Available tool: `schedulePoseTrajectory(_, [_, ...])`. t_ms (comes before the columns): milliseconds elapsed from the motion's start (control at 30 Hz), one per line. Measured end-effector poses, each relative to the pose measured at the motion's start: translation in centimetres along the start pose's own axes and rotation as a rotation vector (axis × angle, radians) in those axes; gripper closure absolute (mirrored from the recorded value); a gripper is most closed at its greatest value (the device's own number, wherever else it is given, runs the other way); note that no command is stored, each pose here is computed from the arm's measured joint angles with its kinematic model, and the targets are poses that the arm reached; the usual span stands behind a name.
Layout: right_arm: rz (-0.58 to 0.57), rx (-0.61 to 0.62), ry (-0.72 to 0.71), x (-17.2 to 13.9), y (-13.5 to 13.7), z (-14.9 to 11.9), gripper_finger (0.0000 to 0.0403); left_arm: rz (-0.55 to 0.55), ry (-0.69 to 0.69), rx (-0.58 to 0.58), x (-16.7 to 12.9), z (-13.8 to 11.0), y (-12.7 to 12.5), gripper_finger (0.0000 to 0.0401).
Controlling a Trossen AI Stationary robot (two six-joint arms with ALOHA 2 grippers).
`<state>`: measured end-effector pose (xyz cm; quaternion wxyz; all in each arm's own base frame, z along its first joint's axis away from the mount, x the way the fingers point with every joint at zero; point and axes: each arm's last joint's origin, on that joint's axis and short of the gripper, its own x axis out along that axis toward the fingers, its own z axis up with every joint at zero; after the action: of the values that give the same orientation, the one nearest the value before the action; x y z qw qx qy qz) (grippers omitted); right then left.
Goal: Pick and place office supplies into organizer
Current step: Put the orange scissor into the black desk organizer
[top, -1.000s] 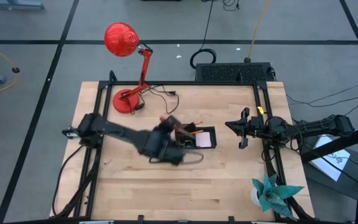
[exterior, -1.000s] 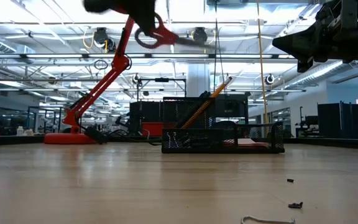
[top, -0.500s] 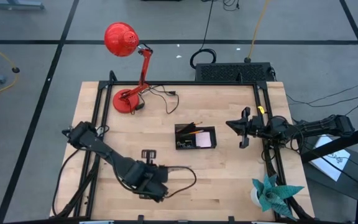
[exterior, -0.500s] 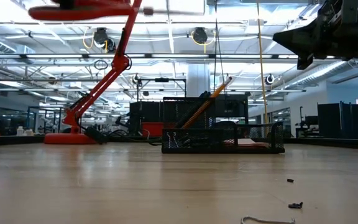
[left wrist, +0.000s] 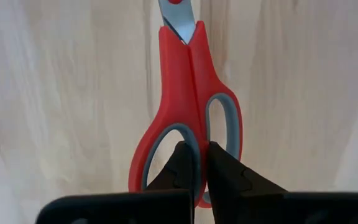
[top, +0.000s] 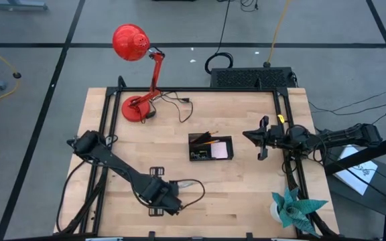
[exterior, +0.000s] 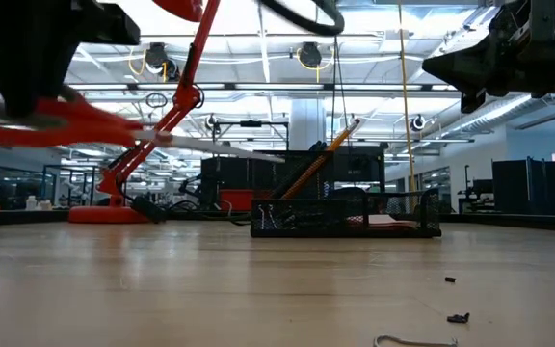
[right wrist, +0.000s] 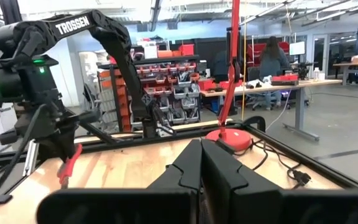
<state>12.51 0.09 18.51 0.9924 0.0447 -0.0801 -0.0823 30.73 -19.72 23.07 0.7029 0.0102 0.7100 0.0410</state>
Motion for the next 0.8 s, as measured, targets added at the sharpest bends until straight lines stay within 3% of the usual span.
schedulePoseTrajectory(367, [0.0,-0.01,-0.004,0.0,0.0,0.0,0.0399,0.122,0.047,0.689,1.8,-0.5,0.9,0.0376])
schedulePoseTrajectory(600, [0.0,0.001,-0.004,0.0,0.0,0.0,0.0399,0.082,0.212,0.895,5.5,-1.9,2.3,0.0385])
schedulePoseTrajectory(800, [-0.001,0.0,0.0,0.0,0.0,0.0,0.0399,0.062,0.365,1.15,8.2,-3.7,3.7,0.0389])
